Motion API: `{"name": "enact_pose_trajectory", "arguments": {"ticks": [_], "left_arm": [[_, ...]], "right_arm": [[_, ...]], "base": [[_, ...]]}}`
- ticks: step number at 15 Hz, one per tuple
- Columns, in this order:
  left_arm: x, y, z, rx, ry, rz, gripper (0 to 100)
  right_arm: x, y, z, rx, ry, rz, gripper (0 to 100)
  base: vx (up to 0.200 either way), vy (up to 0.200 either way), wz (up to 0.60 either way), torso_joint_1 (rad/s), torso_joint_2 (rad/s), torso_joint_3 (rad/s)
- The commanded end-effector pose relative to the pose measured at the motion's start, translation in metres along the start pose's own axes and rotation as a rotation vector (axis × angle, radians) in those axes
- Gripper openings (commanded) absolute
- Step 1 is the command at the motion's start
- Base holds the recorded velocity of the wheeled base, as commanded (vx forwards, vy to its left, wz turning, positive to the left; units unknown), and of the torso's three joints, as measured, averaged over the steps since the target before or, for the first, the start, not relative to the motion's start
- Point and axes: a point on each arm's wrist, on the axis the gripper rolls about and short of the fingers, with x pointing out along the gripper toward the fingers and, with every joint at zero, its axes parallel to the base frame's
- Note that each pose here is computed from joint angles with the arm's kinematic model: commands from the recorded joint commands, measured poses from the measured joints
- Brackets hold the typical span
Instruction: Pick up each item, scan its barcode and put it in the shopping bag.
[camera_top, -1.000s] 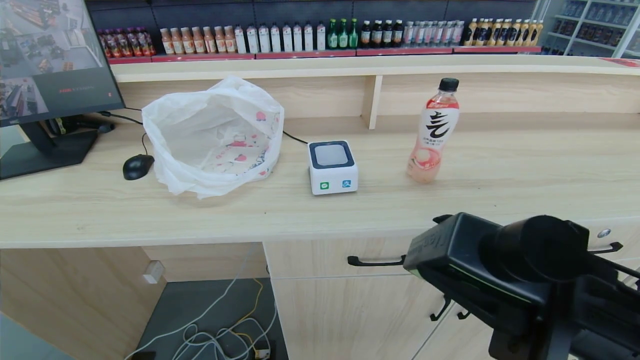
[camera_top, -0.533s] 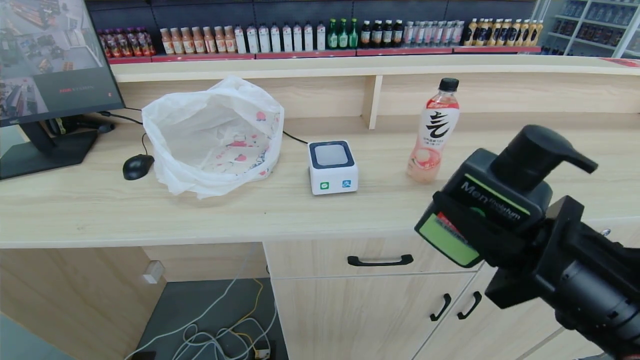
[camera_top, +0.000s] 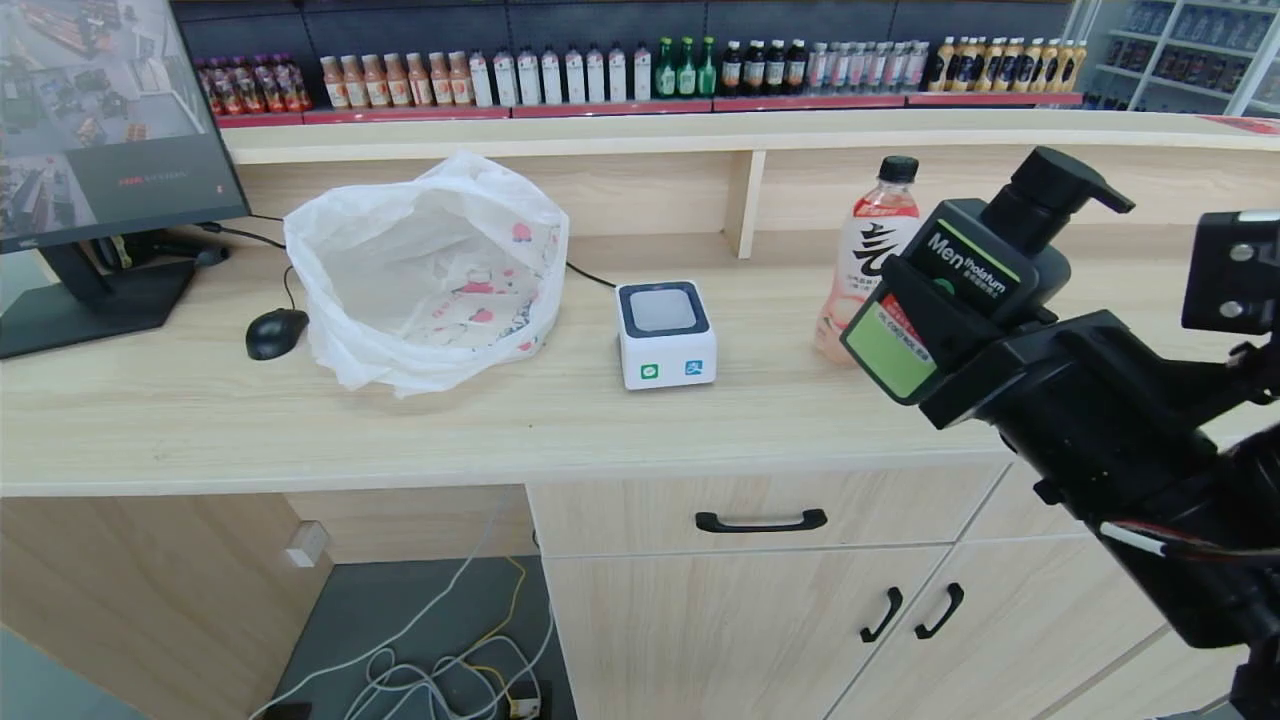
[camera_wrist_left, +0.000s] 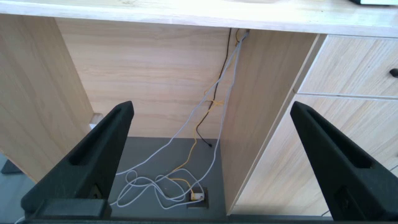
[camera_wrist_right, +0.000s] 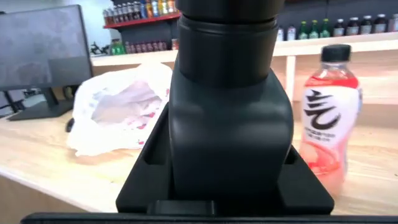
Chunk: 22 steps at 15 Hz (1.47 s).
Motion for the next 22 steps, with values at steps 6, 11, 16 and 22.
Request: {"name": "enact_pose_trajectory", "arguments": {"ticks": [6, 11, 16, 22], "left_arm": [[0.0, 0.0, 0.0, 0.009, 0.0, -0.002, 100], [0.0, 0.0, 0.0, 0.004, 0.0, -0.002, 100], [0.0, 0.0, 0.0, 0.003, 0.003, -0.002, 100], [0.0, 0.0, 0.0, 0.001, 0.0, -0.002, 100]], "right_arm": [[0.005, -0.012, -0.027, -0.032, 0.088, -0.044, 0], [0.005, -0.012, -0.038, -0.033, 0.126, -0.045, 0], [0.014, -0.011, -0.046, -0.031, 0.133, -0.039, 0], [0.016, -0.009, -0.053, -0.033, 0.152, -0.036, 0]], "base": [[0.0, 0.0, 0.0, 0.0, 0.0, 0.0], [0.0, 0.12, 0.0, -0.001, 0.0, 0.002], [0.0, 0.2, 0.0, 0.004, 0.0, 0.004], [0.0, 0.2, 0.0, 0.0, 0.0, 0.004]]}}
